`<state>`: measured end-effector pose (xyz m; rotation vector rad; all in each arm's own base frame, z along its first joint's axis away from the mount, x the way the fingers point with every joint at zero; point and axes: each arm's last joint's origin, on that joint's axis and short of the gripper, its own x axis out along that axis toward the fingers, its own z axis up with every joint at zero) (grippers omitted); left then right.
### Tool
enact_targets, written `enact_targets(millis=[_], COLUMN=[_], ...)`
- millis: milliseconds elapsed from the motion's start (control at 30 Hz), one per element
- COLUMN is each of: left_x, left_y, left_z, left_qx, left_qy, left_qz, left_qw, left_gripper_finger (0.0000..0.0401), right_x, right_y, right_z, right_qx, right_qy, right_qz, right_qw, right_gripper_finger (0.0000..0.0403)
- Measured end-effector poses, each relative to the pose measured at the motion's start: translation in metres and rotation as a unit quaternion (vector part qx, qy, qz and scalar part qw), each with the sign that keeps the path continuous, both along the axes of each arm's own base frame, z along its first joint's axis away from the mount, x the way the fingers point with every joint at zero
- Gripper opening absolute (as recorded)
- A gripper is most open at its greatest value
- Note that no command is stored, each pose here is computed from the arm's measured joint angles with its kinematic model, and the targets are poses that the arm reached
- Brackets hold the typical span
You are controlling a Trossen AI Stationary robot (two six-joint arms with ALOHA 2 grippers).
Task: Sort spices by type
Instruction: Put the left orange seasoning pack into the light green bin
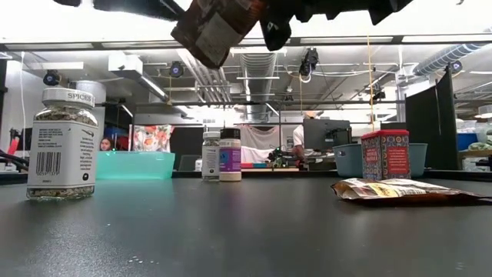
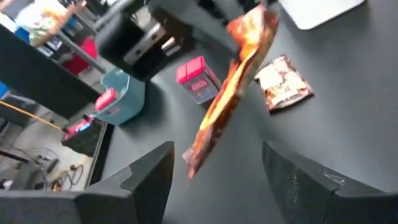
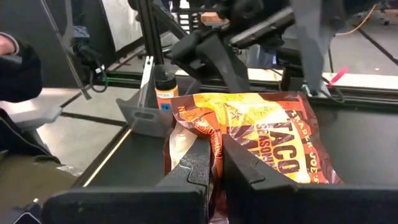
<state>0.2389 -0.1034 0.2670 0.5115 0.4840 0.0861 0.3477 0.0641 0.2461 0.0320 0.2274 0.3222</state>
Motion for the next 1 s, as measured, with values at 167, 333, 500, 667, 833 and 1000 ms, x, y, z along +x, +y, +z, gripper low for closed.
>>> enact_targets(millis=[167, 333, 500, 667, 833, 1000], left_x=[0.014, 0.023, 0.021, 0.016, 0.010, 0.005], left_y=[0.003, 0.004, 0.007, 0.012, 0.016, 0.021], left_z=[-0.008, -0.013, -0.008, 0.005, 0.013, 0.016], left_qx=[0.018, 0.034, 0.035, 0.028, 0.017, 0.028], left_qy=[0.006, 0.002, -0.006, -0.031, -0.045, -0.041], left_qz=[-0.011, -0.020, -0.013, 0.008, 0.025, 0.053], left_qw=[1.000, 0.999, 0.999, 0.999, 0.999, 0.997], left_gripper_finger=[0.0189, 0.0065, 0.0016, 0.0008, 0.0007, 0.0007], right_x=[0.000, 0.000, 0.000, 0.000, 0.000, -0.004], right_y=[0.000, 0.000, 0.000, 0.001, -0.002, -0.005], right_z=[-0.001, -0.002, -0.001, 0.007, 0.015, 0.022], right_qx=[0.000, 0.004, 0.002, -0.033, -0.056, -0.073], right_qy=[0.002, 0.007, 0.000, -0.027, -0.043, -0.044], right_qz=[0.000, -0.001, -0.009, -0.037, -0.069, -0.106], right_qw=[1.000, 1.000, 1.000, 0.998, 0.995, 0.991], right_gripper_finger=[0.0013, 0.0013, 0.0015, 0.0062, 0.0132, 0.0196])
